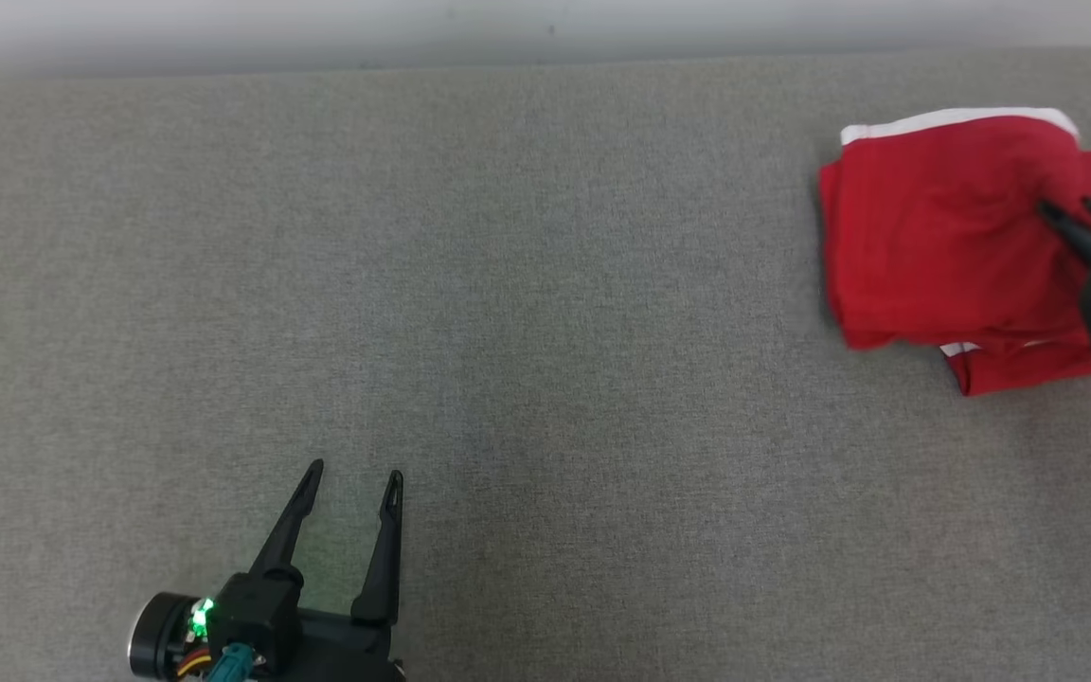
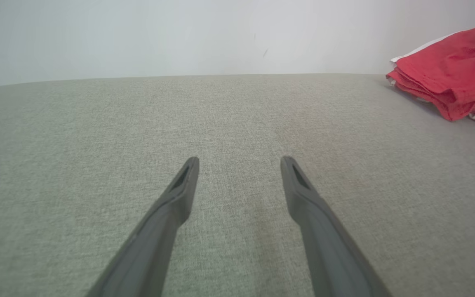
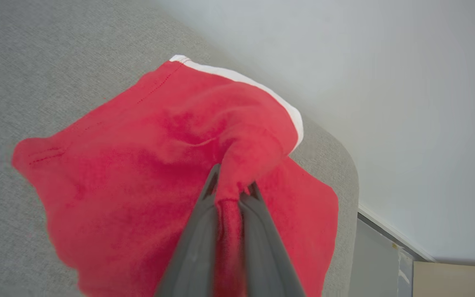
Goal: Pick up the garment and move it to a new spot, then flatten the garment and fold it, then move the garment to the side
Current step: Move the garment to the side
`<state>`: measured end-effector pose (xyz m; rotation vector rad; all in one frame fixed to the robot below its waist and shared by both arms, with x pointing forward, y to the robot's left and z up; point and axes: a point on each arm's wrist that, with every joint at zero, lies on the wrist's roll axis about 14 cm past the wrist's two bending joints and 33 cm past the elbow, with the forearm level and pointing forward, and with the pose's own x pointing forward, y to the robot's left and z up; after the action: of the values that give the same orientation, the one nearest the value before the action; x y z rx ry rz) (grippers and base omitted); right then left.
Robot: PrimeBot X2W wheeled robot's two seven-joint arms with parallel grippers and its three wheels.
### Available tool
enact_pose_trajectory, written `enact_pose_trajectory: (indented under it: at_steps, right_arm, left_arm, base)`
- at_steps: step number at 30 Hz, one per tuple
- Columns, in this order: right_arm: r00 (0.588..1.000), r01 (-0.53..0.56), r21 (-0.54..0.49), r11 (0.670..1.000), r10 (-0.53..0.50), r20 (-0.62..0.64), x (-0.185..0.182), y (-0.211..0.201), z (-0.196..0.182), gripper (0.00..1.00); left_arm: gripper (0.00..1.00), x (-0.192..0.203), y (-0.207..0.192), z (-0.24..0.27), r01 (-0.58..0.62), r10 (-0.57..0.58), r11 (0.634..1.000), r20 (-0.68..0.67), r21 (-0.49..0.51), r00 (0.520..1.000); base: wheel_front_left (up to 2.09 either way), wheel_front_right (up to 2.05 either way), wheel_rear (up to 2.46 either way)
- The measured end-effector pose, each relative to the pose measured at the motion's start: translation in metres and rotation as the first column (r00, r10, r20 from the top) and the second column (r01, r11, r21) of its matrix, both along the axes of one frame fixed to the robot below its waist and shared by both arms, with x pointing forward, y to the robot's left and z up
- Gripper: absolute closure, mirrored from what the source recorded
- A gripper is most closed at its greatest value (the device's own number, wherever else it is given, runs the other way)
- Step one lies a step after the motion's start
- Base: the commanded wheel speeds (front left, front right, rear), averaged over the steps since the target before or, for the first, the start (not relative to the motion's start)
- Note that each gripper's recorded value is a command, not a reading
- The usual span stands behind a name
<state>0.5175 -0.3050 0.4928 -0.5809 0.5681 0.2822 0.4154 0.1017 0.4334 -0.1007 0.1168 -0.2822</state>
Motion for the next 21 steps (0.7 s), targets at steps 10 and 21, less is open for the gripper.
enact_pose_trajectory:
  at_steps: [10, 21]
  right_arm:
    - [0.993, 0.037, -0.217, 0.975, -0.060, -0.098, -0.004, -0.051, 0.003, 1.00]
    - [0.992, 0.012, -0.430, 0.903, -0.064, -0.107, 0.007, -0.083, 0.009, 1.00]
  left_arm:
    - [0.00, 0.013, 0.000, -0.009, 0.015, -0.015, 1.000, -0.006, 0.012, 1.000]
    - [0.00, 0.022, 0.003, -0.015, 0.014, -0.014, 1.000, -0.005, 0.024, 1.000]
  base:
    - [0.00, 0.00, 0.00]
    - [0.00, 0.00, 0.00]
